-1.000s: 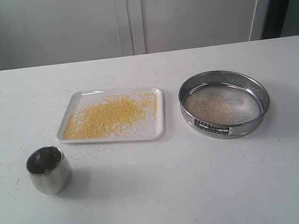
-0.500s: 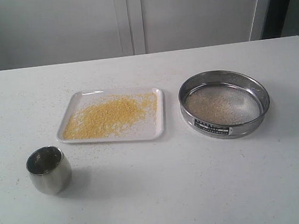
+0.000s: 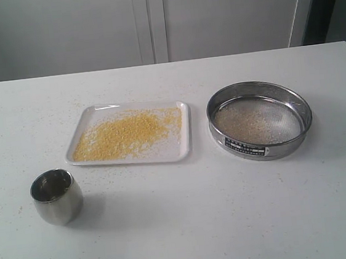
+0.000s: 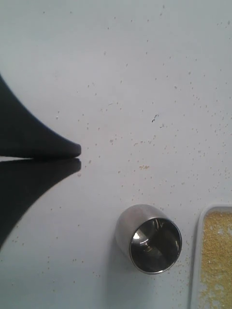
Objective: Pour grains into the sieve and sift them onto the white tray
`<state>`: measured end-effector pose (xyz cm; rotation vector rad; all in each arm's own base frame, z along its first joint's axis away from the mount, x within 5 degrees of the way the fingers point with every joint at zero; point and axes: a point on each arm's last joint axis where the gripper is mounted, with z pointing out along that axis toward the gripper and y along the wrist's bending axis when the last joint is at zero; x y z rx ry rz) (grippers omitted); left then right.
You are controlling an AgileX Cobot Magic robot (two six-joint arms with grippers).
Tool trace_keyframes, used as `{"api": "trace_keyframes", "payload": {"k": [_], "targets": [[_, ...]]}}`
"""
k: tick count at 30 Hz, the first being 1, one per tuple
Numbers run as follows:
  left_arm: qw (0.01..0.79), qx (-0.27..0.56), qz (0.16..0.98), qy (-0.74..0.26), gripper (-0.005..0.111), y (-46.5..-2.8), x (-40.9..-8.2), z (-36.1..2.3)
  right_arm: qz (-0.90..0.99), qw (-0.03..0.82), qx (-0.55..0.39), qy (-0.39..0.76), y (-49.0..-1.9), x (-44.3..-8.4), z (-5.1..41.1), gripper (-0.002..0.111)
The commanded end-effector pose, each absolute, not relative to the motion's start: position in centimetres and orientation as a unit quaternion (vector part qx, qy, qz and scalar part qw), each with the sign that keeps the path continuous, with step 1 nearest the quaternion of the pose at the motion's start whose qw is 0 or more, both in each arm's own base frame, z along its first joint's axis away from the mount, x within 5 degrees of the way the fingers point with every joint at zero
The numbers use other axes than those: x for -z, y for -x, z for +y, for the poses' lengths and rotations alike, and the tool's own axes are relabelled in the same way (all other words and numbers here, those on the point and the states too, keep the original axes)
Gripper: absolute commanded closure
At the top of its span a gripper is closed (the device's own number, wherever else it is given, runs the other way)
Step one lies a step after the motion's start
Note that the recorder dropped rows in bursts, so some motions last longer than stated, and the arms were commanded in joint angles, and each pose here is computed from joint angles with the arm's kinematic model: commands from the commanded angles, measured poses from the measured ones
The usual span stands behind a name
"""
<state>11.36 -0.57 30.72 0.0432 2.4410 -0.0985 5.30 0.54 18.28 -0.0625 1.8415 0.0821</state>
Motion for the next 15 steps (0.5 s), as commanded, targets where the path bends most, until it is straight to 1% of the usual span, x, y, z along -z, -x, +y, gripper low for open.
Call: {"api": "trace_keyframes", "payload": {"k": [1,11,14,15], "targets": [[0.344,0.041,0.938,-0.015,0.107,-11.2,-30.8,-0.6,0.791,0.611,-0.028,0.035,-5.3,-18.2,0.5,0.108],[0.345,0.035,0.938,-0.018,0.107,-11.2,-30.8,-0.5,0.791,0.611,-0.028,0.035,-5.3,-18.2,0.5,0.108],[0.379,0.031,0.925,-0.016,0.107,-9.9,-30.6,-0.5,0.791,0.611,-0.028,0.035,-5.3,-18.2,0.5,0.108],[0.413,0.023,0.91,-0.017,0.107,-8.9,-30.6,-0.4,0.791,0.611,-0.028,0.035,-5.3,-18.2,0.5,0.108]]}}
